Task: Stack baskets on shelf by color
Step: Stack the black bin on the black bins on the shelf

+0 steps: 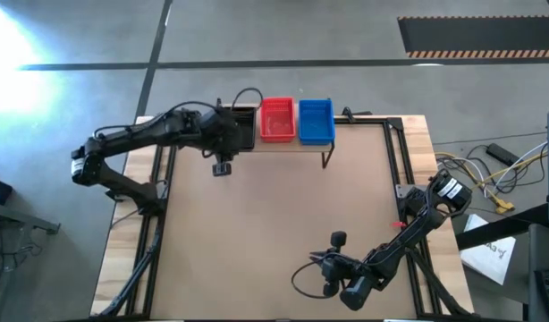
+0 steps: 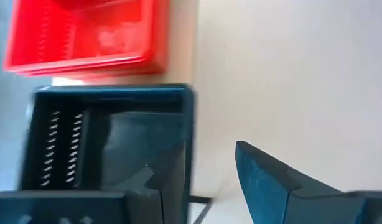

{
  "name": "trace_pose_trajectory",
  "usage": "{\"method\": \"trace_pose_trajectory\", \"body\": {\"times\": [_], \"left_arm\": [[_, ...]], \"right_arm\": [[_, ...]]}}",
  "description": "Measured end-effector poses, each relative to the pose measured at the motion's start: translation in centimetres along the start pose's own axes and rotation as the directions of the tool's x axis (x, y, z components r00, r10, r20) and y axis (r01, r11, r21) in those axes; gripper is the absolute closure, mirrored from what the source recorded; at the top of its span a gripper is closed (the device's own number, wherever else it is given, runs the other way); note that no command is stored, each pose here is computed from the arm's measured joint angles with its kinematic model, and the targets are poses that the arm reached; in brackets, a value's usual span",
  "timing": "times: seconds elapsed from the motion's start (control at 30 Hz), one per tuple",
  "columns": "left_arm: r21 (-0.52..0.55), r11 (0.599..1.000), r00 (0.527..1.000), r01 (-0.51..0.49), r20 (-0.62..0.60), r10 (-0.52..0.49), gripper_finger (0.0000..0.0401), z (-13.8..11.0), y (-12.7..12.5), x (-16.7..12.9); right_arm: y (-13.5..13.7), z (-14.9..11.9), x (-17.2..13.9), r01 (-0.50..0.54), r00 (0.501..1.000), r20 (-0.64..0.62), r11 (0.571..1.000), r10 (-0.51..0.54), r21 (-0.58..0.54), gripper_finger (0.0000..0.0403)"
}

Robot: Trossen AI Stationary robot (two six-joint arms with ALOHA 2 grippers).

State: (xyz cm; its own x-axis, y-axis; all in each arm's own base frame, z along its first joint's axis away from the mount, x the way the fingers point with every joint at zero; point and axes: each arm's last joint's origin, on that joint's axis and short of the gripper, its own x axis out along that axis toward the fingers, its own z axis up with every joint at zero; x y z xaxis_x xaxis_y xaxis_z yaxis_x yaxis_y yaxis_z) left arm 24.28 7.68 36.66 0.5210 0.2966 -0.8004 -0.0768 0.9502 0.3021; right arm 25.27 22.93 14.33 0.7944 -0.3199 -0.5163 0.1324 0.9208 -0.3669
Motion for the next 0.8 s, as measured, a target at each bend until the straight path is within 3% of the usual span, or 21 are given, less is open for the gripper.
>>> {"method": "trace_pose_trajectory", "body": {"times": [0.23,0.47,0.8], "left_arm": [[-0.013,0.998,0.998,0.055,-0.023,-0.056,0.0274,-0.2,-2.4,1.6],[-0.026,0.996,0.996,-0.086,-0.038,0.085,0.0274,-0.5,-2.5,3.8],[0.056,0.989,0.990,-0.138,0.016,0.137,0.0274,-0.2,-2.5,4.9]], "right_arm": [[0.0,0.0,0.0,0.000,1.000,0.000,1.000,0.000,-0.001,0.0355],[0.0,0.0,0.0,0.000,1.000,0.000,1.000,0.000,-0.003,0.0355],[0.0,0.0,0.0,0.000,1.000,0.000,1.000,0.000,-0.001,0.0355]]}}
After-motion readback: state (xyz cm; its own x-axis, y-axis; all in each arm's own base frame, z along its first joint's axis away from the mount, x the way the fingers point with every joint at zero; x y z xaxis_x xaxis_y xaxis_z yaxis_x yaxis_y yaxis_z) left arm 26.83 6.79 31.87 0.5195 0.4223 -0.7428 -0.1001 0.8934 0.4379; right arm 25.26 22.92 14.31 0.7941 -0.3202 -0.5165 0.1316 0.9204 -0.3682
